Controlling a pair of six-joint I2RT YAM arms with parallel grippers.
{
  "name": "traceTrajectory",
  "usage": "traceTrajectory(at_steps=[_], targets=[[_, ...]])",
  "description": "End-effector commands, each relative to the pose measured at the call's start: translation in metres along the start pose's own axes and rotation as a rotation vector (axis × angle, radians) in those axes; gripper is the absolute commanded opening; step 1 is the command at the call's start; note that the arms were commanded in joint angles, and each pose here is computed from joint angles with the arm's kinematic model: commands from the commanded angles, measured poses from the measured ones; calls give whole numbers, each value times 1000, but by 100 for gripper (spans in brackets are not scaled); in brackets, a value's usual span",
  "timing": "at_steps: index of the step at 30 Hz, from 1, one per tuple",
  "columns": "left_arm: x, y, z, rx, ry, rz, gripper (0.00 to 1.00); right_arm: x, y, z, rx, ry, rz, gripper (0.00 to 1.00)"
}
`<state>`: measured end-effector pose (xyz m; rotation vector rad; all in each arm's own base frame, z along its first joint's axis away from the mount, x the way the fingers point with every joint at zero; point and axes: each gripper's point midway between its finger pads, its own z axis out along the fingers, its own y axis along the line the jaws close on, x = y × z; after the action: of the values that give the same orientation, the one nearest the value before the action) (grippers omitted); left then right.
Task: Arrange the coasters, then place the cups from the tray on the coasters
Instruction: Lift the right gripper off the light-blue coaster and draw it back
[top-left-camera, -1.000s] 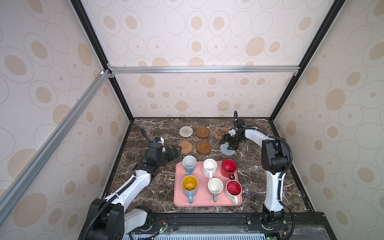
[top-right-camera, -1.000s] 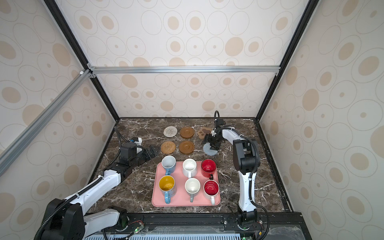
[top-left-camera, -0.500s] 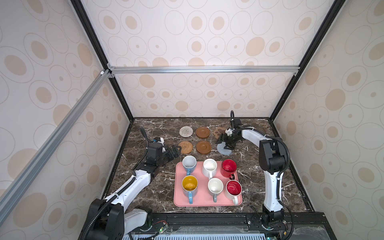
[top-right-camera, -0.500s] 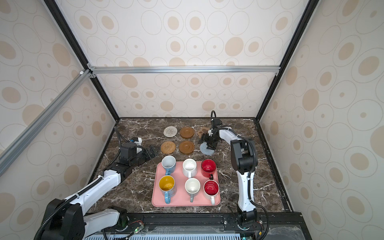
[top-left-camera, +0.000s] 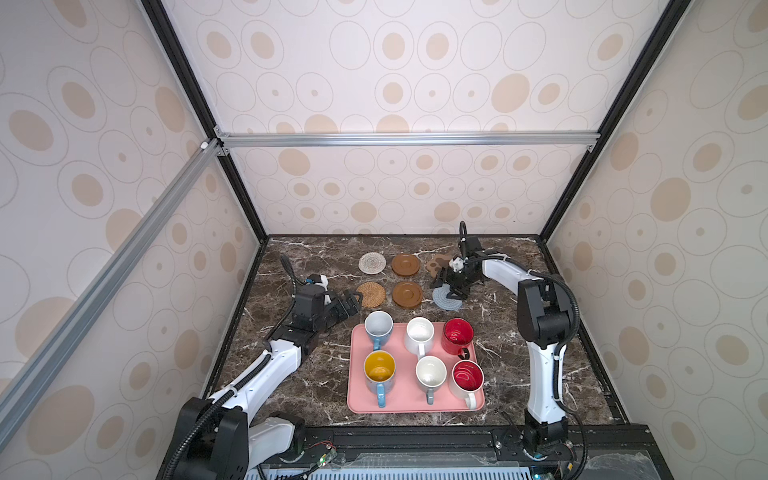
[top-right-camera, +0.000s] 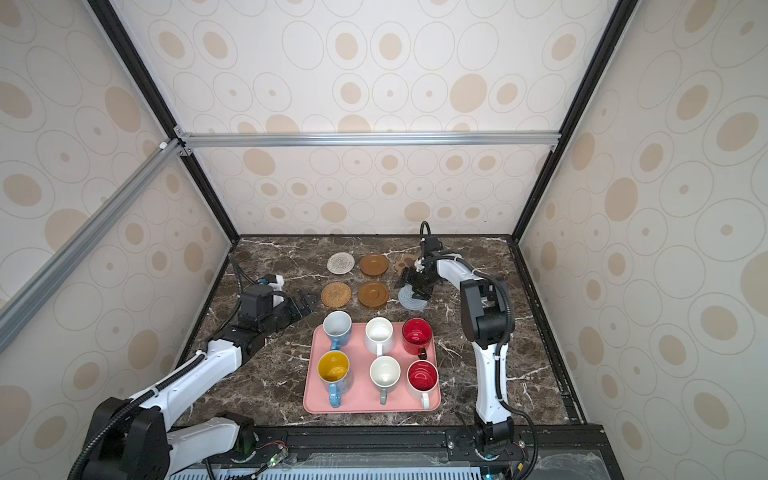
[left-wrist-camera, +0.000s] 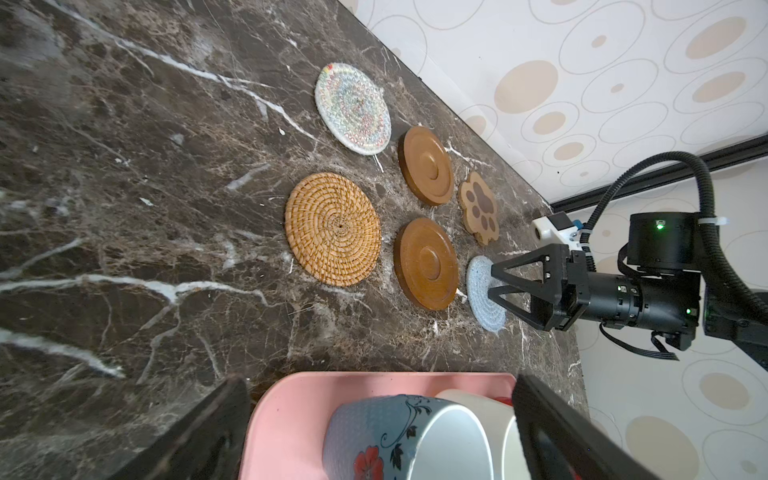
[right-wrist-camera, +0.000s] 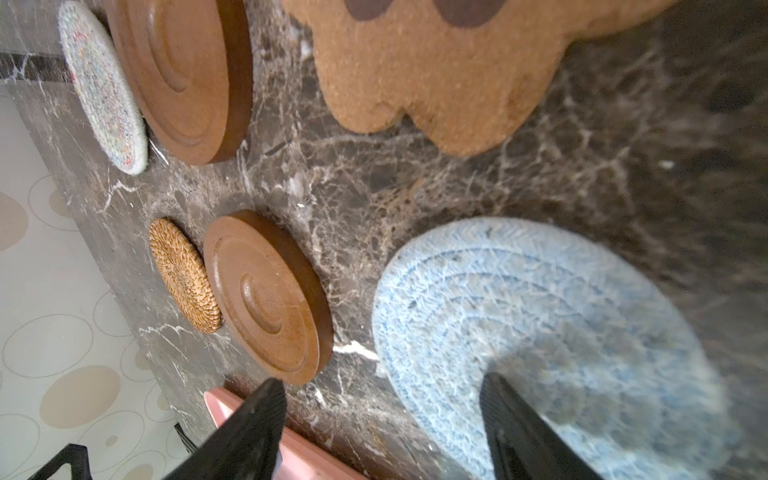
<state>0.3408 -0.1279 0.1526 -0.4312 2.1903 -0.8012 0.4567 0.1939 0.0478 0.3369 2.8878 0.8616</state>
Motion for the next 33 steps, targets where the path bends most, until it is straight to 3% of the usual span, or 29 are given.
traceTrajectory(at_steps=[1, 20, 33], targets=[[-11, -8, -5, 8, -26, 1, 100, 9, -9, 12, 43, 40, 15, 78], [-14, -8, -7, 4, -46, -5, 100, -18, 62, -57, -84, -75, -94, 78], [-20, -10, 1, 11, -60, -2, 100, -23, 76, -49, -166, -59, -100, 78]])
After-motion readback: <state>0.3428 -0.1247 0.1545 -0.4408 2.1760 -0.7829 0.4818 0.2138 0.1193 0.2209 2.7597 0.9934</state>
